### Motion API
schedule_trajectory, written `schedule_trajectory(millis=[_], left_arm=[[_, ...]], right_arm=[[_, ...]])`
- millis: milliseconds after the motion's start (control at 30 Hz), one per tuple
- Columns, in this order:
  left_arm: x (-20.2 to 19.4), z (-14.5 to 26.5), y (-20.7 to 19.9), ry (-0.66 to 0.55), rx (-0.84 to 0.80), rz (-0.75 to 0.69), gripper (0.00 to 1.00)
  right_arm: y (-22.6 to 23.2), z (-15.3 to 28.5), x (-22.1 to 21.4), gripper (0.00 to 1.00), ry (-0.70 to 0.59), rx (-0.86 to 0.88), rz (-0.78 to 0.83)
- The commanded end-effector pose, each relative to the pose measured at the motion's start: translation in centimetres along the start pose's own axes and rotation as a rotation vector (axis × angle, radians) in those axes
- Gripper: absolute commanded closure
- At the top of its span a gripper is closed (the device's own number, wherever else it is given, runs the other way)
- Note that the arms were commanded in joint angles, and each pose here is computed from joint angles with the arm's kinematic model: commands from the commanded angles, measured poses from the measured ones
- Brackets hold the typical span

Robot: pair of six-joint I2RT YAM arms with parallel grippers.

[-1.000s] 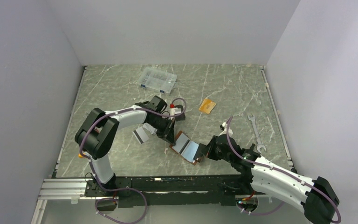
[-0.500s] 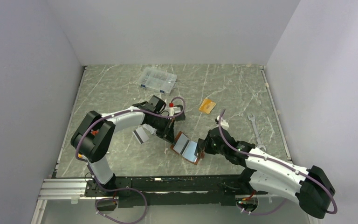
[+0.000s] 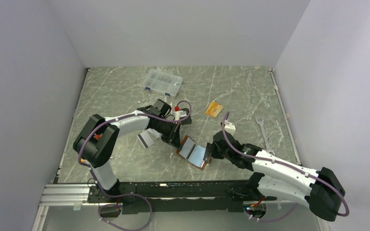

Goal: Put the credit cards into the card holder
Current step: Turn over the card slot in the card holder.

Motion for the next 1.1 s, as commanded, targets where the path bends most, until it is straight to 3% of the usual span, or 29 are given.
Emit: schedule_trajectory(millis=[0, 200, 433, 700, 1067], left_arm=[[0.1, 0.4, -0.9, -0.016, -0.021, -0.037, 1.00], [0.0, 0.3, -0.8, -0.015, -0.016, -0.033, 1.00], [-0.1, 0.0, -0.6, -0.006, -0.016, -0.030, 1.00], [0.0, 0.0, -0.6, -0.010, -0.010, -0.038, 1.00], [0.1, 0.1, -1.0, -0.010, -0.005, -0.061, 1.00]], right_arm=[[0.4, 0.6, 1.7, 1.00, -0.047, -0.047, 0.037], [0.6, 1.1, 1.6, 1.00, -0.044, -0.117, 0.099], [0.1, 1.0, -0.5, 1.00, -0.023, -0.089, 0.016], [2.0, 2.5, -2.4, 1.00, -0.007, 0.201, -0.087], [1.6, 3.6, -7.6, 1.00, 0.245, 0.311, -0.181]])
Point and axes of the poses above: each gripper's point midway between its finger pads, its own z axis back along the fingers, its own y axis along the line the jaws close on, x = y × z, the point moved 2 cm from there along z, back along the fingers, and after that the axes turned 7 degrees about z, right-handed, at the moved point
